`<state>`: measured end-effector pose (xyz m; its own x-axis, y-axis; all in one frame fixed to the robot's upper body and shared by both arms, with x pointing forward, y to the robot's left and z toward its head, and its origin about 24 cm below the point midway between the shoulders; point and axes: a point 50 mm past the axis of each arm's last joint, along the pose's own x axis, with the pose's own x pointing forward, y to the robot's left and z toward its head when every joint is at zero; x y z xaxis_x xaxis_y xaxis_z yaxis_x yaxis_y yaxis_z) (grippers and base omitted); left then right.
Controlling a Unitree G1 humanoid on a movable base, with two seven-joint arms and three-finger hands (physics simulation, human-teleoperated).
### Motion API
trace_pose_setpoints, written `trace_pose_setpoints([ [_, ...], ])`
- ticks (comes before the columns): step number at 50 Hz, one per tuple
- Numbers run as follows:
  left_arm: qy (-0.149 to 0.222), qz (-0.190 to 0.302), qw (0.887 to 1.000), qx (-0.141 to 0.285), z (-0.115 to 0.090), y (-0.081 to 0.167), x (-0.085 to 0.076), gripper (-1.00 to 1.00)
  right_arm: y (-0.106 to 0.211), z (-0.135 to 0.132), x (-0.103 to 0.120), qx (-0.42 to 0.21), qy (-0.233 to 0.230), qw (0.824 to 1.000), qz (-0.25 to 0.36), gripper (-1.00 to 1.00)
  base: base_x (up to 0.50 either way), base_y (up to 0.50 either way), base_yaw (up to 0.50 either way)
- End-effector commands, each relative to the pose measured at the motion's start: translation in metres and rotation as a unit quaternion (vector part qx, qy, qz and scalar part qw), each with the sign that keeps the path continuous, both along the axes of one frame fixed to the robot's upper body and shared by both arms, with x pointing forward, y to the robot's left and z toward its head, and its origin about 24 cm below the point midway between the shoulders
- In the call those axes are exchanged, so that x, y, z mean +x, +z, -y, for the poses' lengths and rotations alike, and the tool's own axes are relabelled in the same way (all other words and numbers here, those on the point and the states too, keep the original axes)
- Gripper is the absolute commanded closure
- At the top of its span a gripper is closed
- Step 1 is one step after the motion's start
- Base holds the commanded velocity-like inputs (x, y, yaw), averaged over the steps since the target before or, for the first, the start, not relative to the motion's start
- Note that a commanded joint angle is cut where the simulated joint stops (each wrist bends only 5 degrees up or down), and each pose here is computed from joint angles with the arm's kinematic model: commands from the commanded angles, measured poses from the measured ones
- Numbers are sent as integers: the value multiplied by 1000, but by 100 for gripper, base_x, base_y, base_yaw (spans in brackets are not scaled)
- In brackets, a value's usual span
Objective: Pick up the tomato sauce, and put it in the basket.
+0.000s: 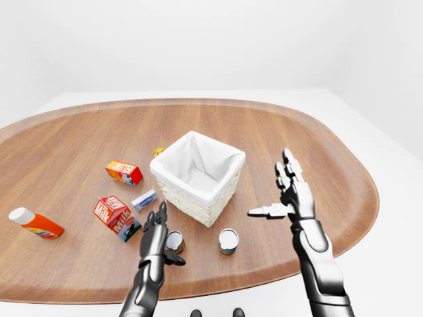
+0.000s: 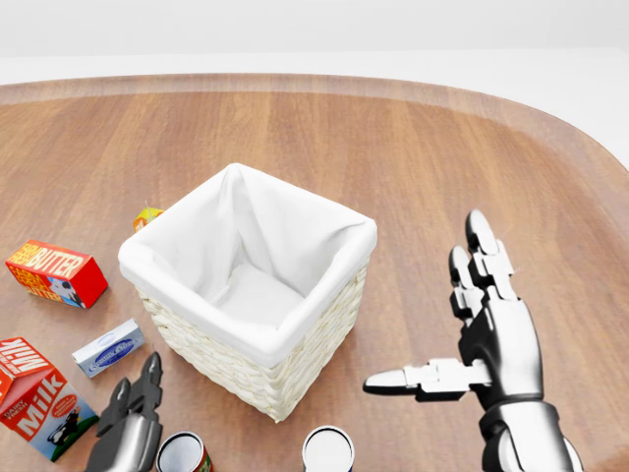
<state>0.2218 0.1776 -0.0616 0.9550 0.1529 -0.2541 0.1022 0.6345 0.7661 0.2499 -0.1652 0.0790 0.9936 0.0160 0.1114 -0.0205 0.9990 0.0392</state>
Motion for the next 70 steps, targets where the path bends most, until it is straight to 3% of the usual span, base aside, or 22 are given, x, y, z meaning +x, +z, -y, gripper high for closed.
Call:
trace_pose_setpoints([
  [1,1,-5,1000,4,0,-3,0,-100,0,0,0,0,0,1000,-1,-100,0,0,0],
  [58,8,-19,1000,18,-2,-12,3,-100,4,0,0,0,-1,1000,9,-100,0,0,0],
  [59,8,-19,1000,17,-2,-12,3,-69,3,0,-1,1,-1,1000,7,-100,0,0,0],
  [60,8,-18,1000,17,-2,-11,3,30,4,0,-1,0,-1,1000,8,-100,0,0,0],
  [61,8,-18,1000,16,-2,-11,3,58,4,0,-1,1,-1,1000,9,-100,0,0,0],
  [62,8,-17,1000,16,-2,-11,3,98,4,0,-1,1,-1,1000,9,-100,0,0,0],
  [70,8,-16,1000,16,-2,-10,2,100,5,0,-2,1,-1,1000,11,-100,0,0,0],
])
